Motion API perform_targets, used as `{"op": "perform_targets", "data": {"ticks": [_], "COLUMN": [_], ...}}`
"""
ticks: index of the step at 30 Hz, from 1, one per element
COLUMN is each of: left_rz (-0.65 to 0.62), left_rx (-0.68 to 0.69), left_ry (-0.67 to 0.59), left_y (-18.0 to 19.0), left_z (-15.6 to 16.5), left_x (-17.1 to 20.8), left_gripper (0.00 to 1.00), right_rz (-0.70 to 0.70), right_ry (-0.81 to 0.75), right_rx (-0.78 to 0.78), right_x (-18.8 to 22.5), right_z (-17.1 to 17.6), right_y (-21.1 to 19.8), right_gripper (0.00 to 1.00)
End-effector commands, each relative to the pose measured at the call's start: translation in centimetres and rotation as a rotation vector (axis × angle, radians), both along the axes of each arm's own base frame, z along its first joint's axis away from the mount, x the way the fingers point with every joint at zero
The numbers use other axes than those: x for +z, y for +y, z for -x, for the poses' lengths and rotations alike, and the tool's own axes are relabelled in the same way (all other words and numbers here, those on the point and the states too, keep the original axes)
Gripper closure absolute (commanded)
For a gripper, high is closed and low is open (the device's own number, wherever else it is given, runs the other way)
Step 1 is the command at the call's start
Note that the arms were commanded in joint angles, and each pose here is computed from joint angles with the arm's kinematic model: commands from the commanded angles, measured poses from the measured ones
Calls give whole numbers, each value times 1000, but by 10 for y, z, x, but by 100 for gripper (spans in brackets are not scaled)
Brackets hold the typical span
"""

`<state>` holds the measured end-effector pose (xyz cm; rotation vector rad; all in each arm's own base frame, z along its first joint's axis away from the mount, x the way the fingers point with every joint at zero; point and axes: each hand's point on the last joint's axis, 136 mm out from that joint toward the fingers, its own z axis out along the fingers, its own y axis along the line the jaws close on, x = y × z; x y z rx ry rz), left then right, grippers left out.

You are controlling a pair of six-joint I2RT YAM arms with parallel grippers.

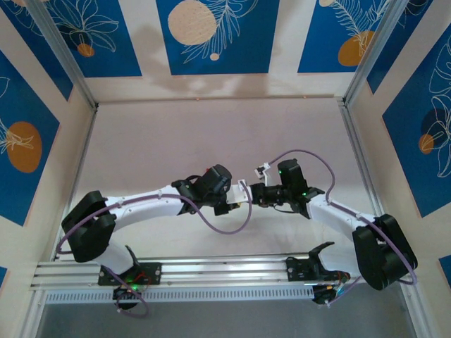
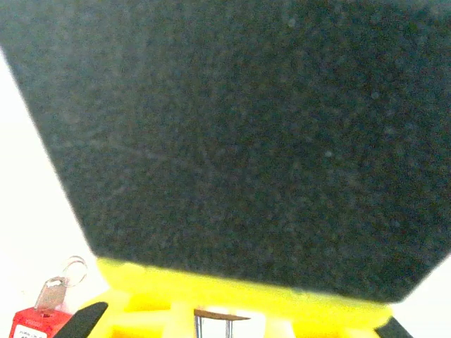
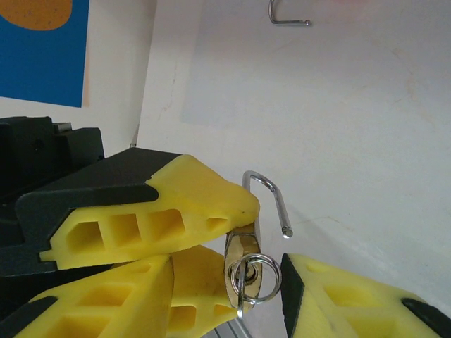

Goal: Unlock with the key

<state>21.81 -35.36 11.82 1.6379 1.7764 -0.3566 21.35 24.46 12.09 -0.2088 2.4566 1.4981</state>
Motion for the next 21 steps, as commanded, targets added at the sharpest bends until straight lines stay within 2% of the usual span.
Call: {"op": "perform_targets", "data": {"ticks": [1, 13, 18, 21], "left_rz": [64, 104, 125, 135], "left_rx": [-14, -27, -30, -30], "left_ry": [1, -11, -13, -13], "left_y": [-8, -11, -14, -15], "left_z": [-1, 1, 1, 1], "left_x": [25, 38, 42, 44], "left_gripper": [83, 82, 82, 81], "right_rz": [-6, 13, 5, -10], "right_ry": [-40, -16, -14, -10], "right_rx": [15, 34, 45, 64], "right_x": [7, -7, -7, -5], "right_z": [-7, -9, -8, -6], "right_y": [6, 11, 14, 18], "right_gripper": [55, 60, 67, 76]}}
